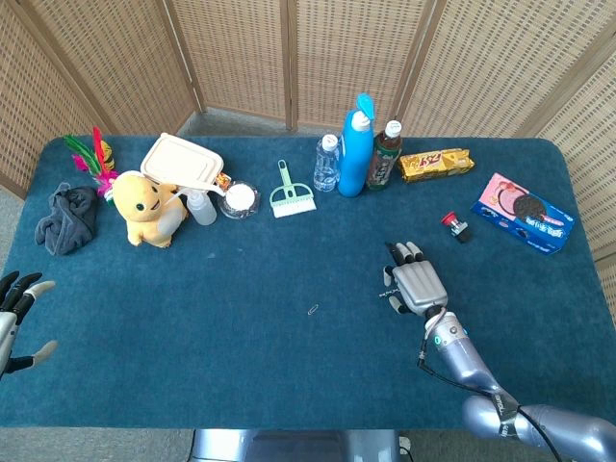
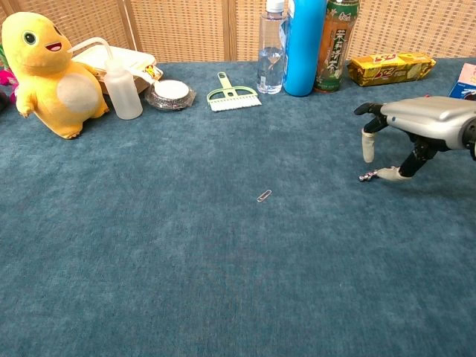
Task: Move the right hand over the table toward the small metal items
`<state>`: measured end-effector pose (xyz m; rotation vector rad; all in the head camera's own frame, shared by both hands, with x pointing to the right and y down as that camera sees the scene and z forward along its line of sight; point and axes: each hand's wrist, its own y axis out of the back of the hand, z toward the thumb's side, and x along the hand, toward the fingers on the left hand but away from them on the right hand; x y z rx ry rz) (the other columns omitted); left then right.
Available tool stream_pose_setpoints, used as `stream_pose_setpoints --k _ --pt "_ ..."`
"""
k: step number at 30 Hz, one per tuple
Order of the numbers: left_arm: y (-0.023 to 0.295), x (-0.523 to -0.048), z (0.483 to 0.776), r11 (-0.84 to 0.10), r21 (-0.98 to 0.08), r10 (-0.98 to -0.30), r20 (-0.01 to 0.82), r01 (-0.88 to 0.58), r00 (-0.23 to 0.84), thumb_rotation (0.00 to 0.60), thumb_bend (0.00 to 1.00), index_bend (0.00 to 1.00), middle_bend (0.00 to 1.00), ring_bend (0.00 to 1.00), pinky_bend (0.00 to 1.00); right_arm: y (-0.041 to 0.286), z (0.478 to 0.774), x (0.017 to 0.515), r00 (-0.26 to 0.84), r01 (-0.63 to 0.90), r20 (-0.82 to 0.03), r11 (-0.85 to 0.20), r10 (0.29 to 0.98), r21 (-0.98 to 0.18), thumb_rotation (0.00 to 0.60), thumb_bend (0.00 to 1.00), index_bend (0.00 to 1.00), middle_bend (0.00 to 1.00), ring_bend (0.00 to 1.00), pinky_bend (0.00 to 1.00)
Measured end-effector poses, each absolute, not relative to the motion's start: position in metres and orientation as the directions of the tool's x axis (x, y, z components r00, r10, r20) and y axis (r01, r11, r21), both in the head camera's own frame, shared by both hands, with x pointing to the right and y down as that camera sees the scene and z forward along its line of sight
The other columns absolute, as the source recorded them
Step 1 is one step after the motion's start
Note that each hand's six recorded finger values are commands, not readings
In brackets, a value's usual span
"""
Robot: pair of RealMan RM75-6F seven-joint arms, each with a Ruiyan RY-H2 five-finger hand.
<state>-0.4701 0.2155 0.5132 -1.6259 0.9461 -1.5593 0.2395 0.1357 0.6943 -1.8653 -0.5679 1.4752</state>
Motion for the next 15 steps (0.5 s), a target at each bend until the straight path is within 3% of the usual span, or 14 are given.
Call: stream_pose_setpoints --k 15 --pt "0.2159 -0.4694 0.5141 -0.506 -0.861 -0.863 0.506 -0.048 0.020 0.600 0.34 0.16 0.12 0.00 0.13 0.1360 0.7011 0.2342 0.264 -0.091 -0.665 -0.668 0.699 -0.738 0.600 0.38 0.48 0.00 0.00 0.00"
